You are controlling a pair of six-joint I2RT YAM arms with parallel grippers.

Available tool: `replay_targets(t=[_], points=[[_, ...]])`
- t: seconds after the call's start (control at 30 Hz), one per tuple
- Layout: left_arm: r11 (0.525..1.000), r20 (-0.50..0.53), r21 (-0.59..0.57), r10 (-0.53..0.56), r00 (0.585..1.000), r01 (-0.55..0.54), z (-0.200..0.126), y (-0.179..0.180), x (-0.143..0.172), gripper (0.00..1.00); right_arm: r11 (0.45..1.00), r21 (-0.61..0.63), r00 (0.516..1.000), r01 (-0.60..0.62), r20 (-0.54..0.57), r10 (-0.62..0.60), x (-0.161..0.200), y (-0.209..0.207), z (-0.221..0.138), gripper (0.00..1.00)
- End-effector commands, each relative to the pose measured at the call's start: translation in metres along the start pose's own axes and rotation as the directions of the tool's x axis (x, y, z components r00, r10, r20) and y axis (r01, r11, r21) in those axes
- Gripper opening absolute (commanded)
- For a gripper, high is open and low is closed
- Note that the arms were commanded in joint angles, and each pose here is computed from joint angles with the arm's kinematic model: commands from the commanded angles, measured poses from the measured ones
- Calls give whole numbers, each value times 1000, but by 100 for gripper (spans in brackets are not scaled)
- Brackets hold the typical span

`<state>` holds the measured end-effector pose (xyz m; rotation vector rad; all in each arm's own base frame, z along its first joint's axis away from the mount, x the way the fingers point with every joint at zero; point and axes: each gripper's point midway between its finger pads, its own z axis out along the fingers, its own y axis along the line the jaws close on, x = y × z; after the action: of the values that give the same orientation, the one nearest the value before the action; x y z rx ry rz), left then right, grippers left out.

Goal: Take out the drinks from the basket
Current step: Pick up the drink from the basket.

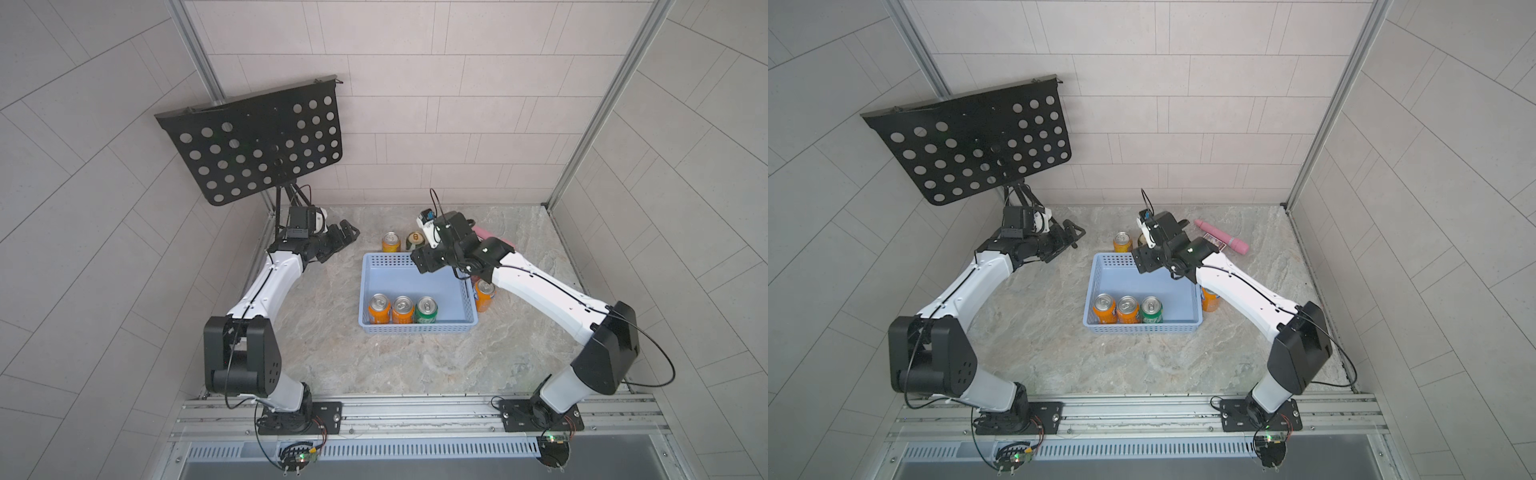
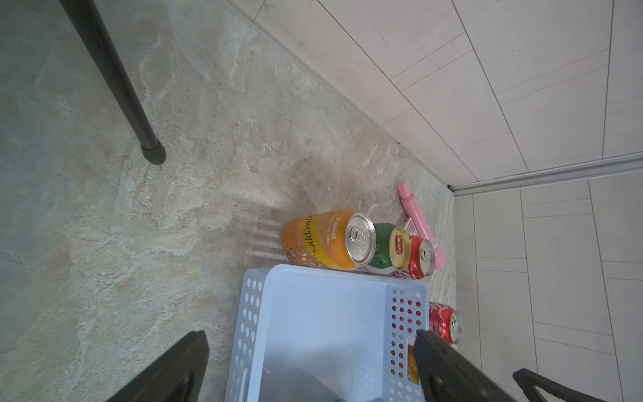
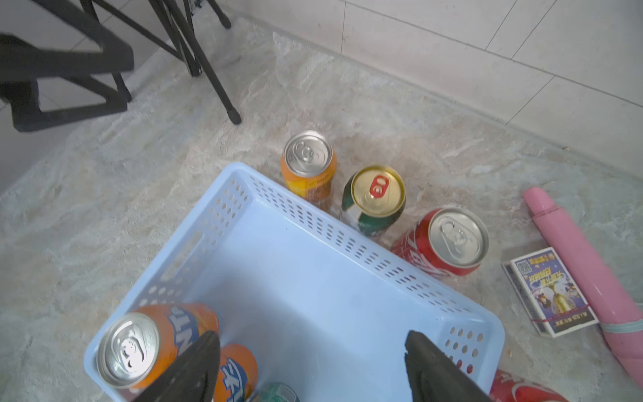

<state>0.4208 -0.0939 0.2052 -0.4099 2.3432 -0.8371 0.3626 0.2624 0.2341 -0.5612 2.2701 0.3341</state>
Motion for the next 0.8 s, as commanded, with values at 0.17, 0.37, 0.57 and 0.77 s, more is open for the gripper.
replay_targets(t=[0.17,0.37,0.57,0.77], points=[[995,-43,-33,88,995,-89,-3,-3,24,100,991,-132,997,25,-64,-33,56,20,-14,87],[995,-58,-42,84,995,-86,3,-2,27,100,985,-163,988,48,-138,-71,91,29,-12,87],[995,-57,-51,83,995,-86,4,-1,27,100,979,-191,972,75,-205,-114,114,37,-6,87],[995,-62,-56,81,995,-84,6,1,27,100,974,-210,962,90,-235,-140,122,46,-2,87]])
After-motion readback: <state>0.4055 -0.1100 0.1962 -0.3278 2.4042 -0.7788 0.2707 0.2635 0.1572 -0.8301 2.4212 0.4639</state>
